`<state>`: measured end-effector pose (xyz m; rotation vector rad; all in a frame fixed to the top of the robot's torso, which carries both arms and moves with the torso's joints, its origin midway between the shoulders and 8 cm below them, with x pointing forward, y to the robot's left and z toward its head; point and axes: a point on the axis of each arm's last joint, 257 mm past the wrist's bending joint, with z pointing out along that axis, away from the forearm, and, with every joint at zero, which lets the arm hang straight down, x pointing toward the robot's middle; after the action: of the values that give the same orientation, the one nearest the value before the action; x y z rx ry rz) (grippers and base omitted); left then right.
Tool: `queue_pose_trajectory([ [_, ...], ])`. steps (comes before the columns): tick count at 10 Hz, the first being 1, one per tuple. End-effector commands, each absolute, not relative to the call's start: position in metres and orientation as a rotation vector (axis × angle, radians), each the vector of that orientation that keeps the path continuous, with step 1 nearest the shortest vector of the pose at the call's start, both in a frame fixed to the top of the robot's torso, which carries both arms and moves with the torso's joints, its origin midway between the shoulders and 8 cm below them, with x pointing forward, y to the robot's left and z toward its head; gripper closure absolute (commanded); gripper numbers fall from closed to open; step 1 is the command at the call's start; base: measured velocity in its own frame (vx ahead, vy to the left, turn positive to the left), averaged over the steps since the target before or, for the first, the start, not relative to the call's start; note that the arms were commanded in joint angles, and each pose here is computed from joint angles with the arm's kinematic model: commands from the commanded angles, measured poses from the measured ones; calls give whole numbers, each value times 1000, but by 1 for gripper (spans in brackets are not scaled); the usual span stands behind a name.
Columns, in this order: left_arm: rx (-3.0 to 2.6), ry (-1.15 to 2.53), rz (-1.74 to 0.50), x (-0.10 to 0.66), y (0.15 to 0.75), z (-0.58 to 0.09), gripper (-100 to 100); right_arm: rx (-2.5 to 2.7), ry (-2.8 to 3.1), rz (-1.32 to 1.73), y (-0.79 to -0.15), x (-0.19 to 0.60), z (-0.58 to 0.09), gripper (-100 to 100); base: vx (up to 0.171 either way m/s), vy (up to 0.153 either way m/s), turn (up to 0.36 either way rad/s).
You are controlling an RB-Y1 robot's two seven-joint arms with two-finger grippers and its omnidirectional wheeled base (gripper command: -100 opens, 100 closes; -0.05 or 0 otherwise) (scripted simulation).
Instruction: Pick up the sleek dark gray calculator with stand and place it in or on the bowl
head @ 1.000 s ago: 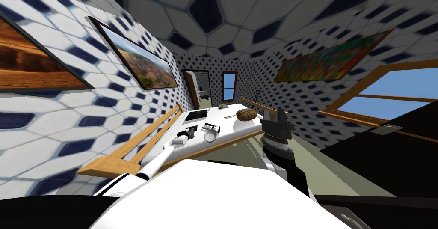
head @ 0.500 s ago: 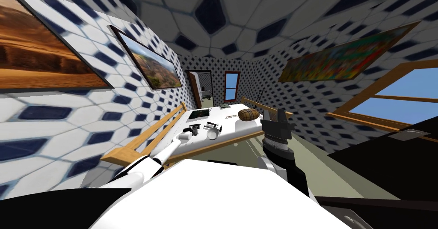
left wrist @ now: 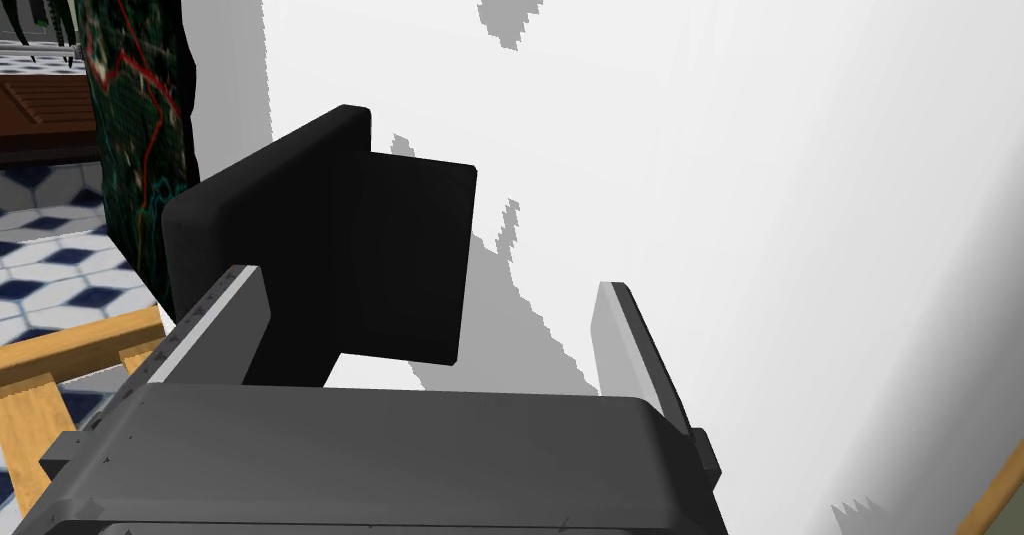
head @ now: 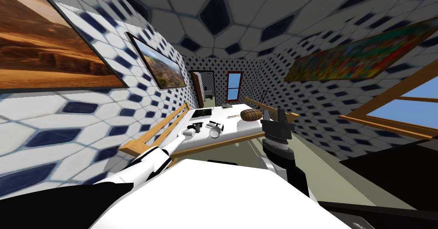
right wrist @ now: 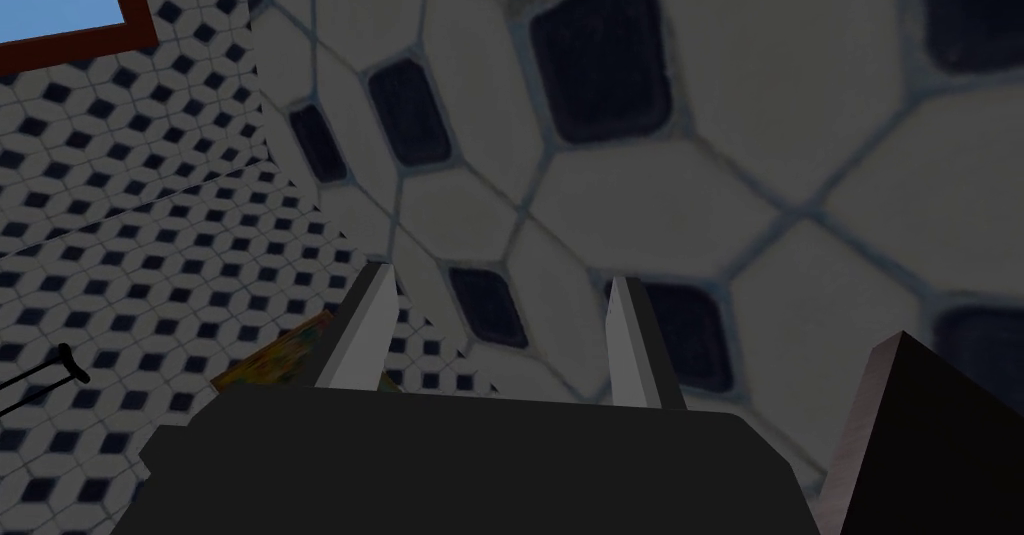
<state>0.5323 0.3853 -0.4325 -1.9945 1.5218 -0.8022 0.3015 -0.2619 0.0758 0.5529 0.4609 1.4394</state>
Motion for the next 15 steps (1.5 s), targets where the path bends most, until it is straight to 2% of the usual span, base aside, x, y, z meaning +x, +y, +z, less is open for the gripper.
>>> queue_pose_trajectory([
  [1, -1967, 1552, -800, 543, 375, -431, -100, 553, 461, 1439, -262, 302, 76, 0, -57, 27, 106],
  [4, -1959, 1533, -790, 558, 382, -420, -100, 553, 461, 1440, -262, 302, 76, 0, -9, 1, -12],
  [5, -1931, 1556, -807, 568, 367, -416, -100, 553, 461, 1440, -262, 302, 76, 0, -43, 23, 218],
  [10, -1853, 1570, -749, 607, 372, -386, -100, 553, 461, 1440, -262, 302, 76, 0, -44, 18, 72],
  [14, -1857, 1566, -759, 609, 370, -384, -100, 553, 461, 1440, -262, 302, 76, 0, 3, 2, -5],
  [15, -1857, 1566, -758, 609, 370, -384, 100, 553, 461, 1440, -262, 302, 76, 0, 0, 0, 0],
])
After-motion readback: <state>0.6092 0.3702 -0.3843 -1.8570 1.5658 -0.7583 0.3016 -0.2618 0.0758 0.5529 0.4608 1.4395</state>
